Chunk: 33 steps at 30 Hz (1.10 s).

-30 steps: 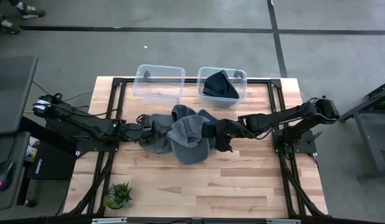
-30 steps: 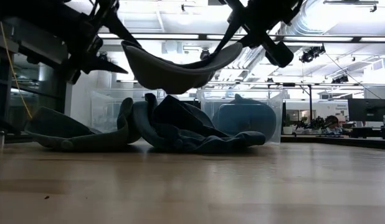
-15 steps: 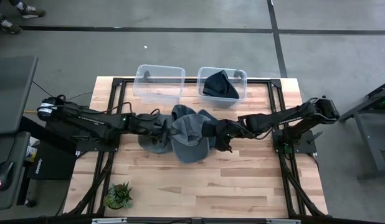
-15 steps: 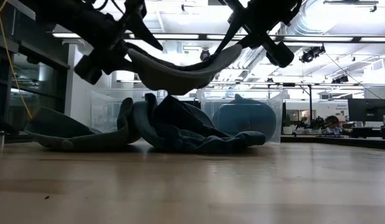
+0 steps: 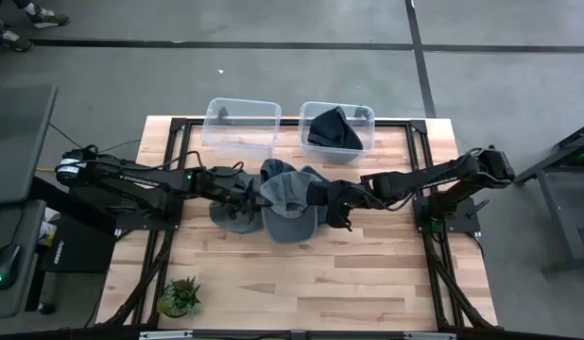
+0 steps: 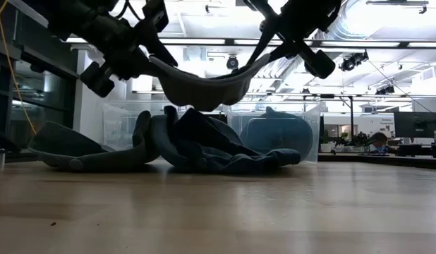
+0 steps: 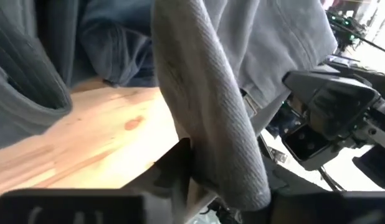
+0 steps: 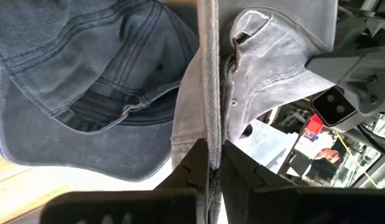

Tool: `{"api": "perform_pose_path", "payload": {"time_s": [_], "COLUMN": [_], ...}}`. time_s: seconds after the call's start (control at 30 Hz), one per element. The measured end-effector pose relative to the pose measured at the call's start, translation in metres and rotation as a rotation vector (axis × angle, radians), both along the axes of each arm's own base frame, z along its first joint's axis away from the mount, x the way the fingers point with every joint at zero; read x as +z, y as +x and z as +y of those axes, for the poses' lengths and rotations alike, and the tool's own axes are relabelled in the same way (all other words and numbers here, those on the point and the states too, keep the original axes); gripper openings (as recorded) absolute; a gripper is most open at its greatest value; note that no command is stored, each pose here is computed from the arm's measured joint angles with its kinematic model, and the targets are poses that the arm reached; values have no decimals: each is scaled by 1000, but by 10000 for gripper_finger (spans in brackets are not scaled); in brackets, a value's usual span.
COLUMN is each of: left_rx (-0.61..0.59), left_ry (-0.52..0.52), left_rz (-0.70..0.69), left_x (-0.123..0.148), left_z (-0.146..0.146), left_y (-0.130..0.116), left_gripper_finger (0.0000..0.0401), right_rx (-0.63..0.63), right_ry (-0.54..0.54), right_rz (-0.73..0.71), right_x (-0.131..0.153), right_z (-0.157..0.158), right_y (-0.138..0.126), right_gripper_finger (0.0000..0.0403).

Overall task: Pick & Place hat
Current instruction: Put the right gray cap into the left transparent bin

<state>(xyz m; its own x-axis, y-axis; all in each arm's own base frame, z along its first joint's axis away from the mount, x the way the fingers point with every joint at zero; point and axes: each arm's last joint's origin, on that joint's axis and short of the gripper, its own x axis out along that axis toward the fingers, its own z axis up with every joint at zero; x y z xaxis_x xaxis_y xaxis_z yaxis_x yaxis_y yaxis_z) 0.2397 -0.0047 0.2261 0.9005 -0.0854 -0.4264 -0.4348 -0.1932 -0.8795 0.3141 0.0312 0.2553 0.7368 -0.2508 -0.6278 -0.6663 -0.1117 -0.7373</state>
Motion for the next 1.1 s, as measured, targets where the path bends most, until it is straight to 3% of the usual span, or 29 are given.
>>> {"api": "perform_pose_path", "payload": {"time_s": [0.3,0.6,0.83,1.1], "left_rx": [-21,-23,-26,-29], "left_ry": [34,71,82,97], "left_rz": [34,35,34,29], "left_x": [-3,-4,-3,-3], "left_z": [-1,0,0,0], "left_y": [-2,-2,-2,-2], "left_gripper_finger": [19,17,17,17], "right_rx": [2,-5,-62,-175], "right_ry": [2,-3,92,232], "right_rz": [0,-2,-90,-148], "right_x": [0,0,8,18], "right_z": [0,0,0,-1], "right_y": [0,0,1,-8], "right_gripper_finger": [12,27,94,128]}}
